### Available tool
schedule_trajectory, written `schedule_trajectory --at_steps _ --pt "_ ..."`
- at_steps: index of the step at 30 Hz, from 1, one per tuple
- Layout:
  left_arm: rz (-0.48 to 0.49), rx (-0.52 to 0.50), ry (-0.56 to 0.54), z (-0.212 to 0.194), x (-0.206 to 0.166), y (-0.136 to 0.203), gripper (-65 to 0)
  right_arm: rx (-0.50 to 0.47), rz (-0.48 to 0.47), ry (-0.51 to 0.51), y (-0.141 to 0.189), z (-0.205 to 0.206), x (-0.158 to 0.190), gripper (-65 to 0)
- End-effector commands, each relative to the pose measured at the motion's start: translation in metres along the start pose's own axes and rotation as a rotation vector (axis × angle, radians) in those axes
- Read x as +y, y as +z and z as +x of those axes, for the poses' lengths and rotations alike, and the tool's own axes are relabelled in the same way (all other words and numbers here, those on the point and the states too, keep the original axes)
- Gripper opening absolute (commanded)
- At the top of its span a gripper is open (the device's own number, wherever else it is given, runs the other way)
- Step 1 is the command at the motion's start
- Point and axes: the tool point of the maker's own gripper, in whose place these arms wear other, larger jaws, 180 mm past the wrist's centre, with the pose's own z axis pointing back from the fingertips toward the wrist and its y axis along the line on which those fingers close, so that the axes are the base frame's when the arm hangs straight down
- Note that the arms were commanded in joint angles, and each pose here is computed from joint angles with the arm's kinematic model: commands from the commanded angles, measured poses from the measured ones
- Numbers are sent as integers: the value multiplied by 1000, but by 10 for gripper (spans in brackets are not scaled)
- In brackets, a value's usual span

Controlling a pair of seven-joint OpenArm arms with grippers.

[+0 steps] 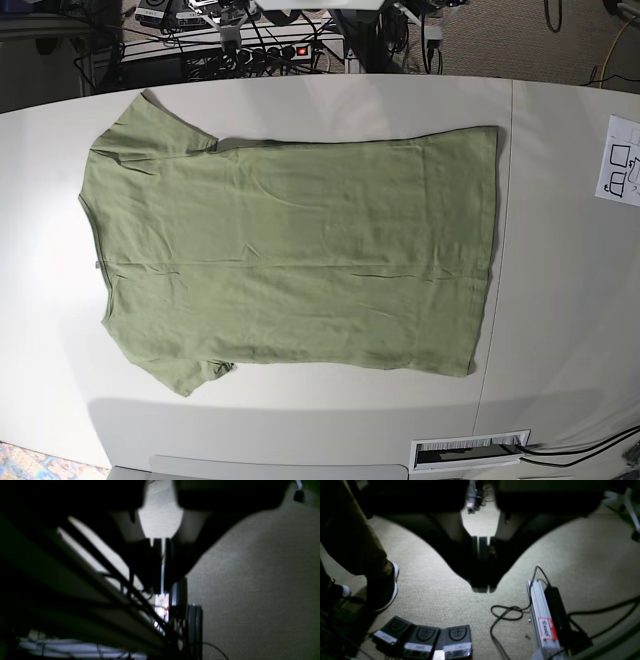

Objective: Fold the T-shirt properly

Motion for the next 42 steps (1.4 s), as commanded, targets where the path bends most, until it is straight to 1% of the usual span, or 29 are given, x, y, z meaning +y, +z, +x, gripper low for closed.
schedule_trajectory --at_steps 1,4,6,11,15,20,24,28,33,38,42 --pt "-6 7 -12 -8 0 3 -650 12 2 5 1 -6 -7 -650" --pt "-13 27 -50 -25 -1 8 -650 41 2 16 3 -18 -19 -650" --pt "-14 34 -56 -35 1 13 -650 57 -11 21 4 -25 -30 -650" --pt "-9 19 -70 -53 11 31 -650 96 -11 48 10 -42 -52 -650" --pt "3 4 -95 -62 25 48 -650 86 -28 79 19 -48 -67 -650" --pt "19 -17 -130 -64 42 65 -650 43 -49 130 33 -48 -83 -650" --pt "30 -24 -148 -61 51 70 -650 4 -60 170 45 -45 -92 -650" --pt "40 -22 -158 -60 59 72 -650 -13 -70 198 53 -44 -99 -650" --pt "54 -17 -171 -61 69 75 -650 -12 -76 210 56 -43 -104 -650" --pt "74 6 -194 -73 85 88 -650 13 -90 218 58 -47 -113 -650" --pt "70 -39 -228 -75 91 107 -650 19 -81 241 61 -47 -122 -650"
